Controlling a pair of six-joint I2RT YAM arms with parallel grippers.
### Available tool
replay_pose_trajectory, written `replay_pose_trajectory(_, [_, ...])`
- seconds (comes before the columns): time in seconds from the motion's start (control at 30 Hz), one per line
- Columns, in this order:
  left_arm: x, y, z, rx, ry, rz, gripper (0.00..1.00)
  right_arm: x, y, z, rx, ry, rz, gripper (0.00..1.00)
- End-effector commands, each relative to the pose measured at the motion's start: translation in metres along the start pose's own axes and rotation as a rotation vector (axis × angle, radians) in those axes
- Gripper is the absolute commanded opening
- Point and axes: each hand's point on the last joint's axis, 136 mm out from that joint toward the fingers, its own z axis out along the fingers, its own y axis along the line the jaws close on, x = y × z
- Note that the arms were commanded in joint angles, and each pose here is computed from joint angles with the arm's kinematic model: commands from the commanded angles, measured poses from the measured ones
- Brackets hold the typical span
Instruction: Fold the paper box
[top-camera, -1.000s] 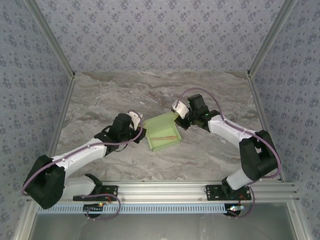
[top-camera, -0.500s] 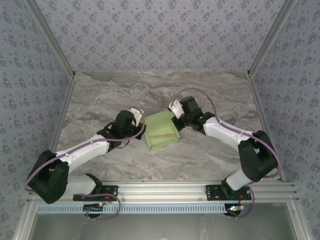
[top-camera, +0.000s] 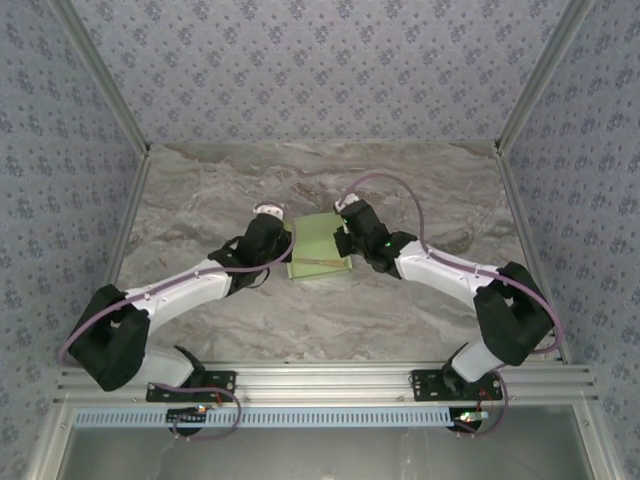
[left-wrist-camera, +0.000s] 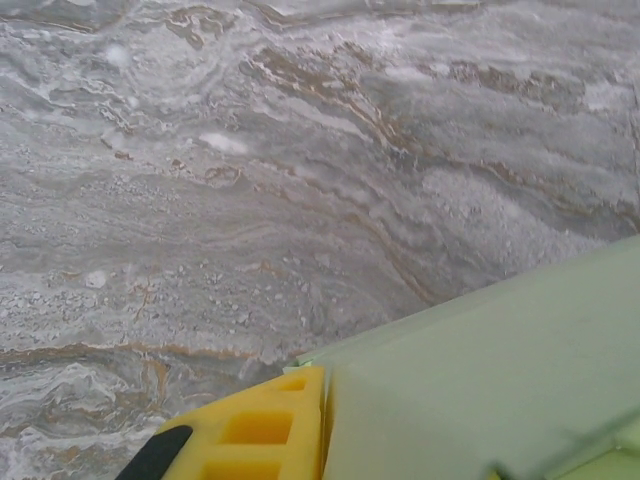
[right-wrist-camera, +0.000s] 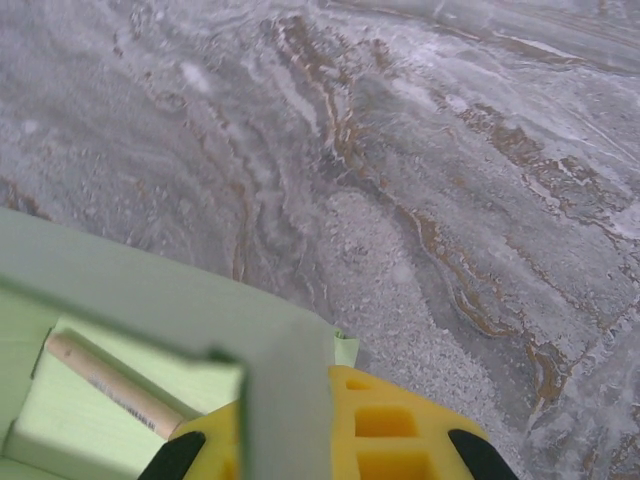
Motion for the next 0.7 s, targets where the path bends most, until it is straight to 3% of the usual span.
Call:
replay_pose_trajectory(0.0, [-0.021, 0.011, 0.003, -0.092, -0.081, -0.116, 0.11, -0.008, -0.018, 0.007, 0.119, -0.043, 0.128, 0.00])
replay_pose_trajectory(0.67, [-0.009, 0.005, 0.019, -0.204, -0.204, -0.204, 0.06, 0.008, -0.022, 0.025, 0.196, -0.081, 0.254, 0.00])
